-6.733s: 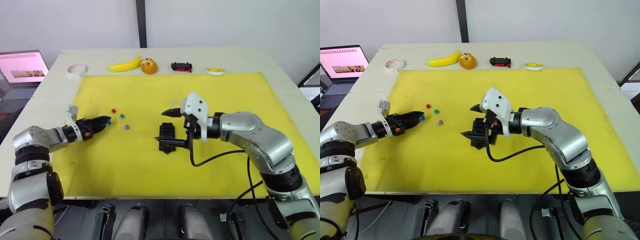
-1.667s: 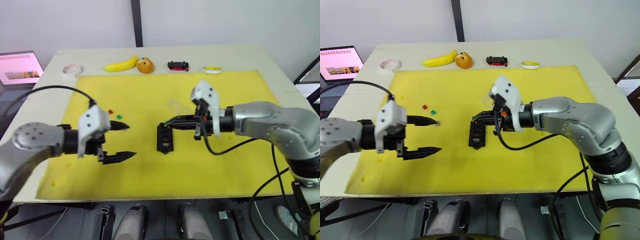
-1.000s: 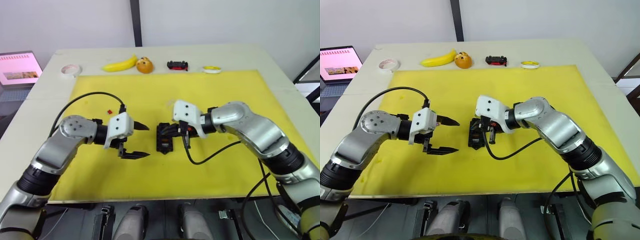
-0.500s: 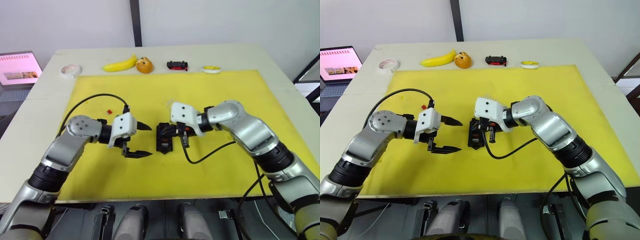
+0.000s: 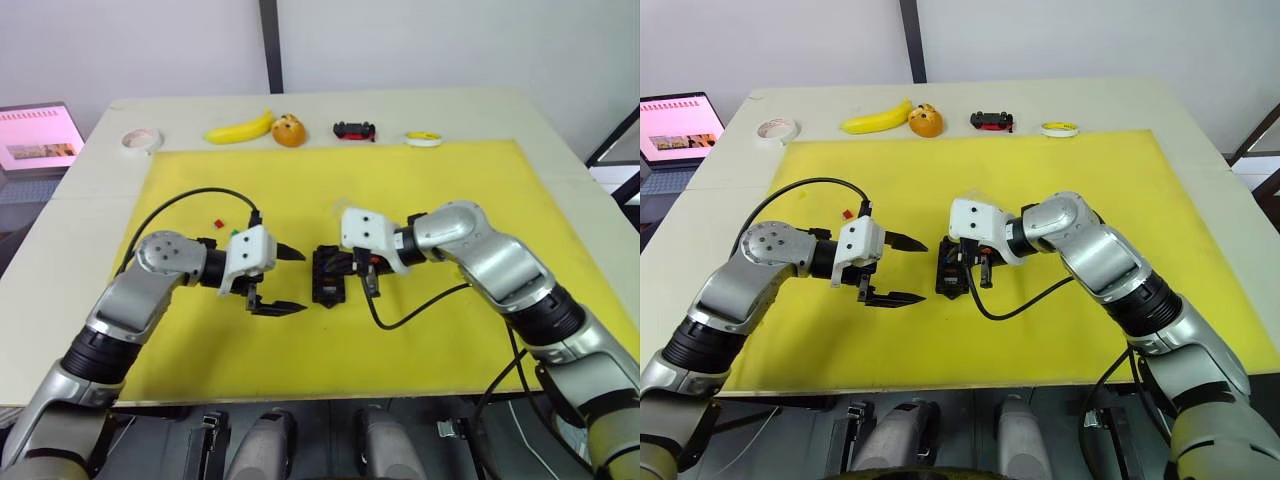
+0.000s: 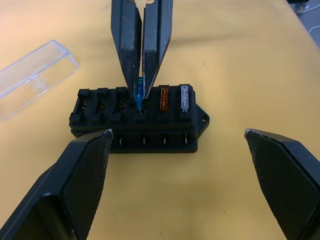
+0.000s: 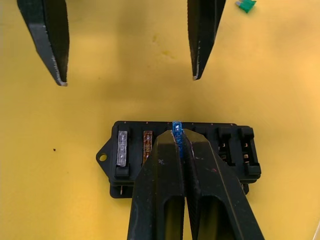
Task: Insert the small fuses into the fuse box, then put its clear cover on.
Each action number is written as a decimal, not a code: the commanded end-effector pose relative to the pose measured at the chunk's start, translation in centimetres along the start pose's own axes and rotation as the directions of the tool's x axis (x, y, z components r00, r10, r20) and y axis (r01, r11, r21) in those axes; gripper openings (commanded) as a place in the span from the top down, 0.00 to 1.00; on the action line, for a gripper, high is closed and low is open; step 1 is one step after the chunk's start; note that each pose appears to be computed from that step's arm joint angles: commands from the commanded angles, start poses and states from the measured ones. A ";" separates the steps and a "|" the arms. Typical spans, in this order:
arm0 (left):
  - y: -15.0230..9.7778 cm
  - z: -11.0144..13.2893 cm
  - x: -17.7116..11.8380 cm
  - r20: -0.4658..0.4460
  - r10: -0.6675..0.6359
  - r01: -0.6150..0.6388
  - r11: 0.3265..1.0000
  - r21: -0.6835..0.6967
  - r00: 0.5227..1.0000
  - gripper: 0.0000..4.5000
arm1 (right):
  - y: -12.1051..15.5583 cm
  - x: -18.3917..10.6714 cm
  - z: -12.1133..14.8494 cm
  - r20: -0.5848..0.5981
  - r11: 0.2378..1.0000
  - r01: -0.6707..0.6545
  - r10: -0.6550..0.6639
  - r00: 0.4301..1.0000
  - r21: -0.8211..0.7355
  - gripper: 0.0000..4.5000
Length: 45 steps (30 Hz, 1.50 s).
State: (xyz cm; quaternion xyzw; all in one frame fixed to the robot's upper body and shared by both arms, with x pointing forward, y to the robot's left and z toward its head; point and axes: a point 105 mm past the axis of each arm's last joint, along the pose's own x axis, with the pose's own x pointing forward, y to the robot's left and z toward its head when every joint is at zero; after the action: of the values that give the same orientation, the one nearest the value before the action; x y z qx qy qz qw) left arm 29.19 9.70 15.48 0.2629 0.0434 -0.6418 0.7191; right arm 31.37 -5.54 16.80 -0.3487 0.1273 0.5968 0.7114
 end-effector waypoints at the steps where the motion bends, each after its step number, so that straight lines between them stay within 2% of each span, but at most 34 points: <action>1: 0.4 0.9 -0.2 0.012 0.016 -0.016 0.999 0.034 1.000 0.01 | -0.3 -0.4 0.8 0.028 0.999 0.019 -0.018 0.999 -0.028 1.00; 45: 0.9 1.2 0.2 0.028 0.036 -0.037 0.999 0.037 0.999 0.01 | -0.3 -0.2 0.1 -0.011 1.000 0.002 -0.003 1.000 -0.024 1.00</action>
State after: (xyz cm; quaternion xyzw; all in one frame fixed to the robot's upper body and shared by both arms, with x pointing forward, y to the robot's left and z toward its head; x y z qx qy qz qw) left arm 29.57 9.21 15.50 0.2538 0.0397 -0.6364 0.7273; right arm 31.54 -5.52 16.50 -0.3602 0.1327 0.5968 0.7046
